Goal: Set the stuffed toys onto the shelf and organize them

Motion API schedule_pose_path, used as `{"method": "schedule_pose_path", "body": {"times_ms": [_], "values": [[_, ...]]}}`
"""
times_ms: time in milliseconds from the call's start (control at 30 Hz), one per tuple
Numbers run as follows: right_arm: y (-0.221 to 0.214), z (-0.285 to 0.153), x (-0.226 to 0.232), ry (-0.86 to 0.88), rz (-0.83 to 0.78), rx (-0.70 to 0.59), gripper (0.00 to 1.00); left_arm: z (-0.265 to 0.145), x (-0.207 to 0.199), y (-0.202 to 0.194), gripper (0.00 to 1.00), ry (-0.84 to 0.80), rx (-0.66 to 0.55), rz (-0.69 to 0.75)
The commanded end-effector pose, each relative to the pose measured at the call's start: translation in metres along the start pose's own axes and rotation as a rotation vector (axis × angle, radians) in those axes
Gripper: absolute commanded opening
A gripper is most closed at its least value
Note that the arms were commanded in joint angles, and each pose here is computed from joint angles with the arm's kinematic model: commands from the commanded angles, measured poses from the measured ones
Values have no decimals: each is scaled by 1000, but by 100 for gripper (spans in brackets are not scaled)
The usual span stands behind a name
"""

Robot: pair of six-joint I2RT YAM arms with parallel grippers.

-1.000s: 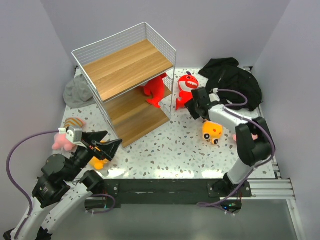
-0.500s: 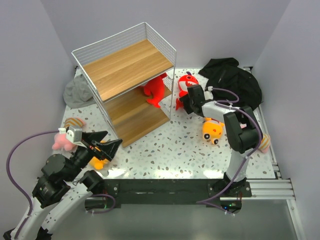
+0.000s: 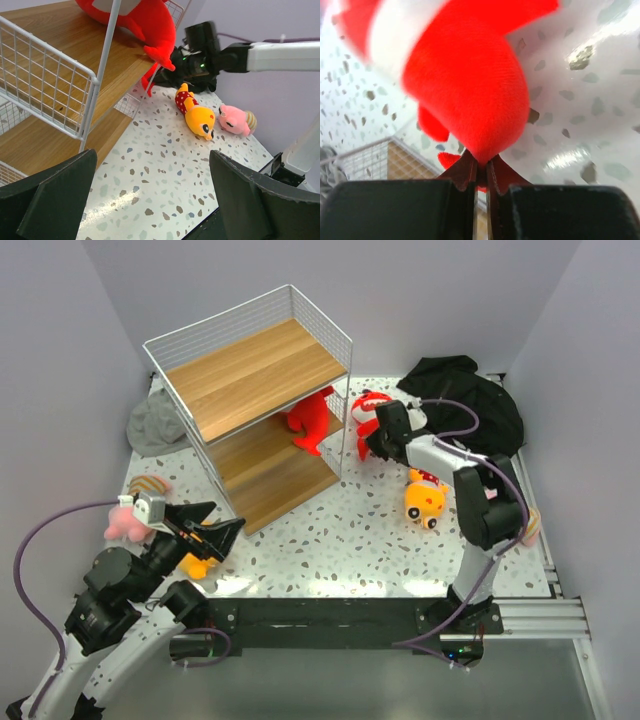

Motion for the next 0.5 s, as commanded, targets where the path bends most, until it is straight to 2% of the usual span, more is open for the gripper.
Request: {"method": "schedule_pose_path", "body": {"times_ms": [0, 67, 167, 300, 467], "values": [[70, -80, 1, -17, -191, -198, 0, 4, -4, 2, 100, -14, -4, -5], [69, -98, -11, -48, -271, -185, 0, 3, -4, 2, 100, -14, -5, -6], [67, -134, -18, 0, -362, -167, 0, 3, -4, 2, 100, -16, -4, -6], [64, -198, -25, 105, -471, -151, 0, 4, -5, 2, 100, -18, -2, -6], [37, -269, -46, 242, -580, -77, 0, 3, -5, 2, 100, -22, -7, -3]]}}
Point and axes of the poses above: each gripper's point midway between its finger pads, its own z axis out along the fingers, its own x axis along the line the jaws close on, y = z × x, the point moved 1 cm from there along -z, back along the fingers, and after that the axes turned 14 degrees about -z, right-handed, at the moved point
